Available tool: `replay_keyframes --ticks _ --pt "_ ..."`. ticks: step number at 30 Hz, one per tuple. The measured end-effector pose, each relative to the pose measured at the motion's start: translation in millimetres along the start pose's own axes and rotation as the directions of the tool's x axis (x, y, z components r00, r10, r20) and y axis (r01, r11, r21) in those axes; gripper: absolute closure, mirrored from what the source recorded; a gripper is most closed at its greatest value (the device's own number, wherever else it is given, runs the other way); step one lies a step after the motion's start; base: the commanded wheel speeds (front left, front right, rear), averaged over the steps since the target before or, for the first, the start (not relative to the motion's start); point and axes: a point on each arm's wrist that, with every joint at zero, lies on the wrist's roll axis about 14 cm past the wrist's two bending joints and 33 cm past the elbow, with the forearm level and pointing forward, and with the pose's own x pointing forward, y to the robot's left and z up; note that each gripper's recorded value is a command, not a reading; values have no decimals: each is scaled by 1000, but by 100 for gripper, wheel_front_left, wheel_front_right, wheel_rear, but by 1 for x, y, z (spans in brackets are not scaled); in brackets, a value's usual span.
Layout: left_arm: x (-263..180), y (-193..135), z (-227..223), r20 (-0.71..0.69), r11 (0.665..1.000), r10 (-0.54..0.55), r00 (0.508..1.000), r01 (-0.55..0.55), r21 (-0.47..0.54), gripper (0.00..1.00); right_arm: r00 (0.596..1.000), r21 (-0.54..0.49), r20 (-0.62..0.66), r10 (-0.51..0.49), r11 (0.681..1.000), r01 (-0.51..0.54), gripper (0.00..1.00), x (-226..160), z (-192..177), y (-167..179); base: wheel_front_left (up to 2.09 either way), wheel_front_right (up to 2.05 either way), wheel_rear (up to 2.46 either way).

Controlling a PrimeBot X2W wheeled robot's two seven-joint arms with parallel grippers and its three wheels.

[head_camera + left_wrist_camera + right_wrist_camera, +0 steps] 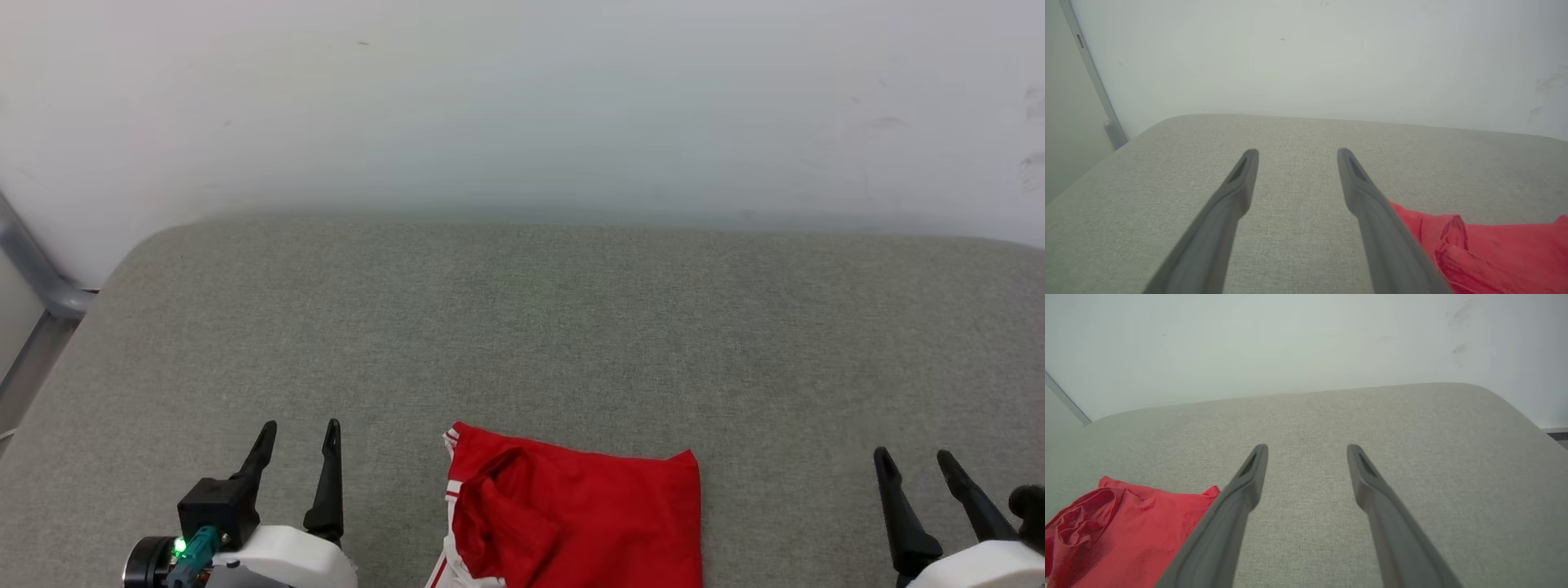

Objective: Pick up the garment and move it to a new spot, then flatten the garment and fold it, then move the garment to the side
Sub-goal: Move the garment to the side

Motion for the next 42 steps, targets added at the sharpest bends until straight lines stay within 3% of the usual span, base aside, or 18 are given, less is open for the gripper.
replay_keyframes --ticks 3,7,10,15,23,35,36,38,39,42 --pt "3 3 5 16 1000 10 1000 -10 -3 0 993 58 -120 -11 998 19 0 4 -20 -13 0 0 0" --pt "5 9 10 32 999 35 999 -34 -14 0 952 112 -303 35 994 -1 0 8 -49 -14 0 0 0" --pt "7 13 10 34 999 48 998 -47 -17 0 897 156 -430 100 987 -35 0 8 -72 -3 0 0 0" --pt "19 15 13 47 998 55 997 -54 -16 0 772 259 -586 246 960 -110 0 3 -110 35 0 0 0" --pt "29 20 3 24 997 75 997 -74 -16 0 644 397 -642 416 899 -184 0 9 -143 87 0 0 0" --pt "42 24 -10 -4 996 88 996 -89 -14 0 514 489 -690 510 852 -188 0 11 -182 119 0 0 0" --pt "42 24 -11 -6 996 90 996 -90 -16 0 513 491 -689 512 850 -190 24 12 -183 121 0 0 0" --pt "42 24 -12 -9 996 90 996 -90 -13 0 511 490 -690 513 850 -192 95 13 -185 122 0 0 0" --pt "42 25 -12 -9 996 91 996 -91 -14 0 511 488 -691 512 851 -194 100 14 -186 122 0 0 0" --pt "41 24 -12 -8 996 88 996 -88 -14 0 515 479 -690 508 855 -200 100 16 -185 120 0 0 0"
